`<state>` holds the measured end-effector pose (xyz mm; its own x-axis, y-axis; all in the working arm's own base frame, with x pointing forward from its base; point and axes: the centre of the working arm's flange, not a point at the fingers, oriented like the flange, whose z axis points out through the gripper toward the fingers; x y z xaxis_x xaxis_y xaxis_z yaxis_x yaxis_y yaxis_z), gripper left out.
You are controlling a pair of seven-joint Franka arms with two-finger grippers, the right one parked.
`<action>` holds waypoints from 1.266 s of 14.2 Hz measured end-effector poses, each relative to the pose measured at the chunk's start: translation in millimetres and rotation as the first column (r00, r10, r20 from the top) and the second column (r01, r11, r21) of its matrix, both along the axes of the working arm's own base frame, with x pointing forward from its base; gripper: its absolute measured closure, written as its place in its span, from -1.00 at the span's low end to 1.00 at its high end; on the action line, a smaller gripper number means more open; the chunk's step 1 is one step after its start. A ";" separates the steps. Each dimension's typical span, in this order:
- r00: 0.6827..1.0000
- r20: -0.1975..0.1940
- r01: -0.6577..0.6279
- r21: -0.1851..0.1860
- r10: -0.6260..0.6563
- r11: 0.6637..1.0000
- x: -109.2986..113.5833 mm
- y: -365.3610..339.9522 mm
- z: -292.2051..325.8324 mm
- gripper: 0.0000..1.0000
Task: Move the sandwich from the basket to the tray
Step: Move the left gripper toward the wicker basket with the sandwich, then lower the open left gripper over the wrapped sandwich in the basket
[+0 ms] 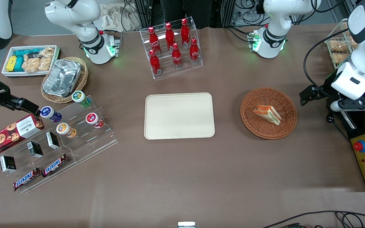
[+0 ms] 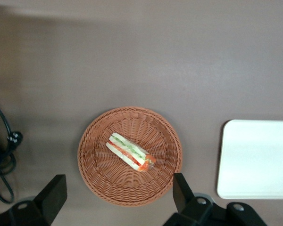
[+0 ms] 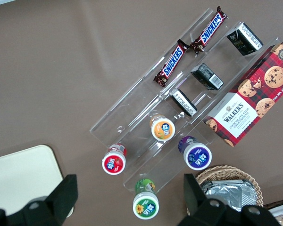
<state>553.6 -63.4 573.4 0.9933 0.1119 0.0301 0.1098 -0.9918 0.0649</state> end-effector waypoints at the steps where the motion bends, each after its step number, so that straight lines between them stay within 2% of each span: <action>1: 0.998 -0.005 -0.059 -0.013 0.059 0.998 -0.1 -1.1 0.2 -1.00; 4: 0.968 -0.029 -0.251 -0.048 0.249 0.967 -0.4 -6.4 0.6 -1.00; 8: 0.889 -0.070 -0.455 -0.036 0.452 0.890 -3.1 -15.1 -7.9 -1.00; 10: 0.853 -0.092 -0.517 -0.012 0.514 0.856 -6.0 -21.8 -22.0 -1.00; 14: 0.787 -0.110 -0.605 0.057 0.607 0.794 -13.4 -38.9 -63.0 -1.00; 16: 0.772 -0.114 -0.616 0.110 0.626 0.780 -19.8 -42.9 -91.1 -1.00; 18: 0.762 -0.093 -0.624 0.159 0.641 0.765 -27.3 -48.3 -122.1 -1.00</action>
